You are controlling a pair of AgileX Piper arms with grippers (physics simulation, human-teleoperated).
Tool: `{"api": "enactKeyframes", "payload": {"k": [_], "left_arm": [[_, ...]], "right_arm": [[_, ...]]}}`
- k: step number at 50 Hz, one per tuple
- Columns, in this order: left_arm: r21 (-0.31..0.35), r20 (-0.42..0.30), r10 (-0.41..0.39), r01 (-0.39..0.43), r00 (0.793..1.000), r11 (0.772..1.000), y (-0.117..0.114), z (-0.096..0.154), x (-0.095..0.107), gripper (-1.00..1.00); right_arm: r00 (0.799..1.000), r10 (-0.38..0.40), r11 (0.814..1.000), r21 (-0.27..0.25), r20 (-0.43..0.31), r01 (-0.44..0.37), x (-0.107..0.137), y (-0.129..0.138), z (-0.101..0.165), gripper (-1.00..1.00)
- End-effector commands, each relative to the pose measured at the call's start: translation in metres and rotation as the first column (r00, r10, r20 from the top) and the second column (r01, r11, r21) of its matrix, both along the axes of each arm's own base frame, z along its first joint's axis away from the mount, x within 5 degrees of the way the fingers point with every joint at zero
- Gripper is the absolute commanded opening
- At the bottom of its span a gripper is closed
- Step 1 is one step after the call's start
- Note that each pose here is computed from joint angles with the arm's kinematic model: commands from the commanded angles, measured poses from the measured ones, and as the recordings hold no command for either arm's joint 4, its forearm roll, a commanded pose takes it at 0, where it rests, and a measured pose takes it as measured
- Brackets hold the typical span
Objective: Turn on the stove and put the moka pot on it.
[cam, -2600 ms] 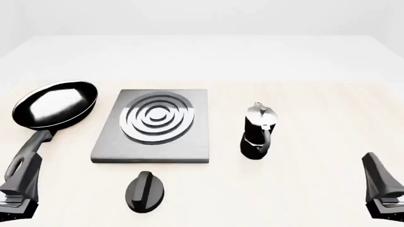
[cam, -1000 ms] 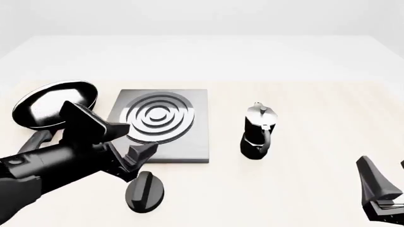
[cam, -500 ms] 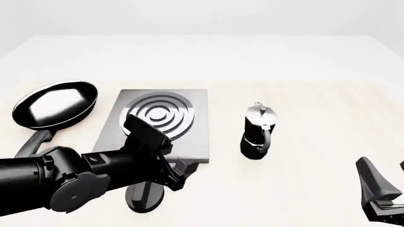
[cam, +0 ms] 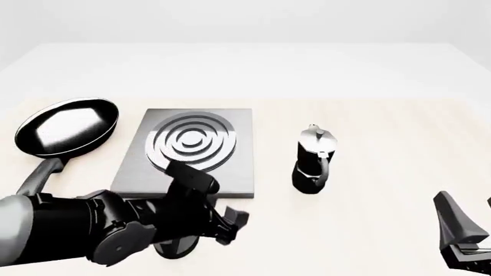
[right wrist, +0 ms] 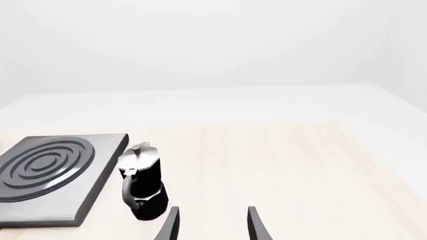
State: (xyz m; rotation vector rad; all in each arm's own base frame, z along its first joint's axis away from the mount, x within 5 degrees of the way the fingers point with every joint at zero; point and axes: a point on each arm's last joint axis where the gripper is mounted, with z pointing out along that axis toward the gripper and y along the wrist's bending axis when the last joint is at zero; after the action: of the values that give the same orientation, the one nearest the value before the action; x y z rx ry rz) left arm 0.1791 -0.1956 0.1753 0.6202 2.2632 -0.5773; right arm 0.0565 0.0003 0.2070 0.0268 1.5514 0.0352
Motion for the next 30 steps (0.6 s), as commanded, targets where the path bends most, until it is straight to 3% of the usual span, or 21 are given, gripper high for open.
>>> {"api": "enactKeyframes", "payload": {"k": [1,11,30], "left_arm": [[-0.011,-0.052,0.035,-0.036,0.998,0.999,0.0,-0.012,-0.002,1.0],[-0.028,-0.082,0.053,-0.055,0.995,0.998,-0.002,-0.018,-0.004,1.0],[-0.048,-0.108,0.137,-0.143,0.985,0.989,0.016,-0.022,-0.001,1.0]], "right_arm": [[1.0,-0.002,1.0,-0.001,-0.001,0.002,0.0,0.0,0.0,1.0],[1.0,-0.003,1.0,-0.003,-0.003,0.003,0.0,0.0,0.0,1.0],[1.0,-0.009,1.0,-0.001,-0.007,0.009,0.0,0.0,-0.001,1.0]]}}
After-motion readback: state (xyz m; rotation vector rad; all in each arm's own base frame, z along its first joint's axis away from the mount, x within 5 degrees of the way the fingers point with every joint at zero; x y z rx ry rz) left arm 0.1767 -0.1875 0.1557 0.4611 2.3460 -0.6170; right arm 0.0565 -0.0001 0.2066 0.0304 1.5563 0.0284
